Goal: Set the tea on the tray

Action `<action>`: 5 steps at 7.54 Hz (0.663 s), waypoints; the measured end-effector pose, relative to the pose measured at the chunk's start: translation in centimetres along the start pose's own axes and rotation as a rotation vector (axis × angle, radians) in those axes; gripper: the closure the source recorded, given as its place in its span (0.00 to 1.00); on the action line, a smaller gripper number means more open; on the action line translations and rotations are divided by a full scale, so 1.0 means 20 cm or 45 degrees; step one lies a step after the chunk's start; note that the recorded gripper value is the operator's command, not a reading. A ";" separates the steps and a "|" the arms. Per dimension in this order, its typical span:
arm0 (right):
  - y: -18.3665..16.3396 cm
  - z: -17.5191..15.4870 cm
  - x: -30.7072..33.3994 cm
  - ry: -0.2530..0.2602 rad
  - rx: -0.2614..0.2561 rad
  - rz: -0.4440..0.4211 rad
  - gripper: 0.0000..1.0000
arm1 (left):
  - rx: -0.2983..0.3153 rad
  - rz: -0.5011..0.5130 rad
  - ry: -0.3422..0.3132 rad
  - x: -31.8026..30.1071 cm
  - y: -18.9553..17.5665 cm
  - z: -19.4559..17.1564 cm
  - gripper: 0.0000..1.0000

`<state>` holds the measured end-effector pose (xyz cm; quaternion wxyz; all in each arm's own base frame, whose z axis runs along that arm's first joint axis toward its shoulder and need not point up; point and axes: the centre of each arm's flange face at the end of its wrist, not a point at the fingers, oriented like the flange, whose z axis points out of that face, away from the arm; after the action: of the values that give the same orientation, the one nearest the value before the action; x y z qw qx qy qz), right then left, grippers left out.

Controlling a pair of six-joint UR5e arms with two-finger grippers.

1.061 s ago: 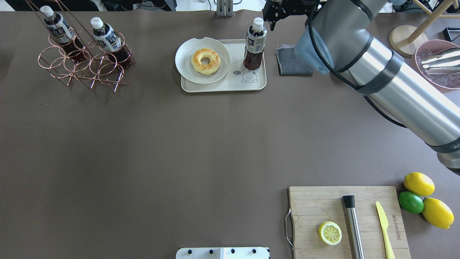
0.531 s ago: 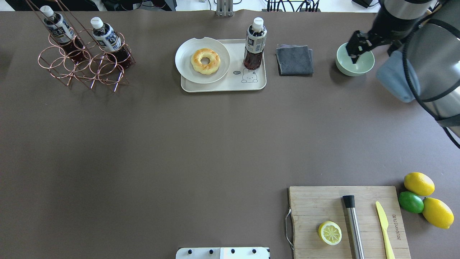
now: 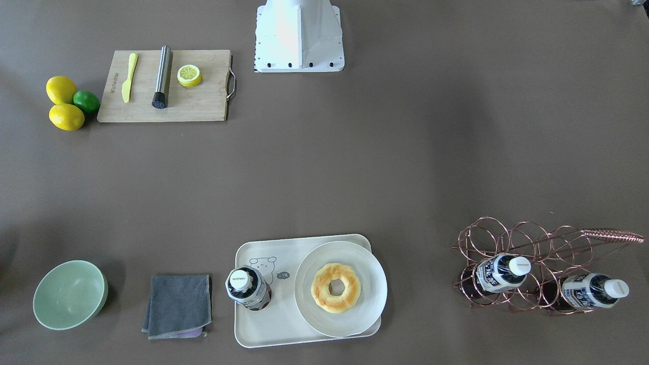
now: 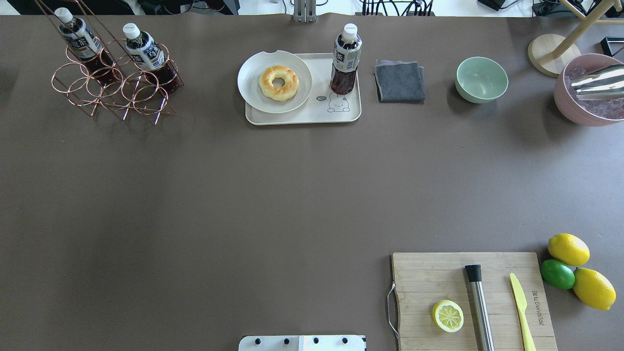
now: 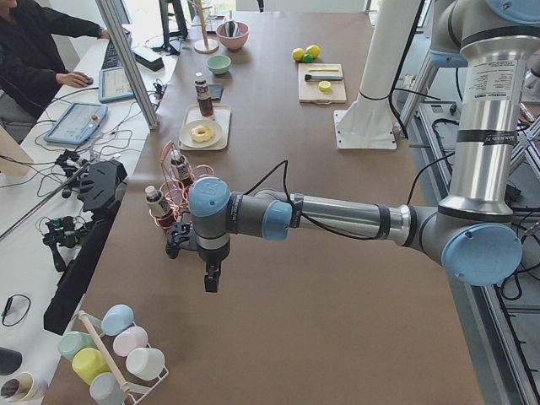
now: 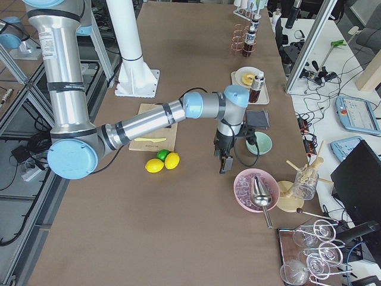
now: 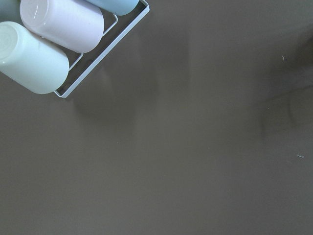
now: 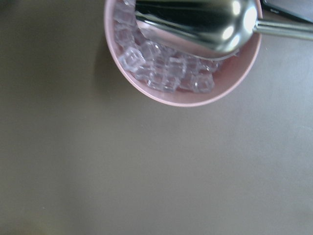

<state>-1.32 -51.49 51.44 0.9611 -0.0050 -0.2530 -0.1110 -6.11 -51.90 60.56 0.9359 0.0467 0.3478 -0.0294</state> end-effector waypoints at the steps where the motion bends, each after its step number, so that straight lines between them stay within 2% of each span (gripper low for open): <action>1: 0.13 0.12 0.27 -0.088 -0.008 0.022 0.00 | -0.004 -0.004 0.007 -0.01 0.01 0.00 0.03; 2: 0.22 0.26 0.51 -0.174 0.001 0.025 0.00 | -0.007 -0.010 0.009 -0.02 0.02 0.01 0.03; 3: 0.28 0.39 0.70 -0.219 0.027 0.030 0.00 | -0.010 -0.024 0.009 -0.05 0.05 0.01 0.03; 5: 0.34 0.48 0.84 -0.252 0.069 0.048 0.00 | -0.011 -0.043 0.007 -0.08 0.08 0.00 0.03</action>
<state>9.74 -47.86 68.41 0.9330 0.0053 -0.3495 -0.0851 -7.14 -50.32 61.77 0.9345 0.0371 0.3513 -0.0435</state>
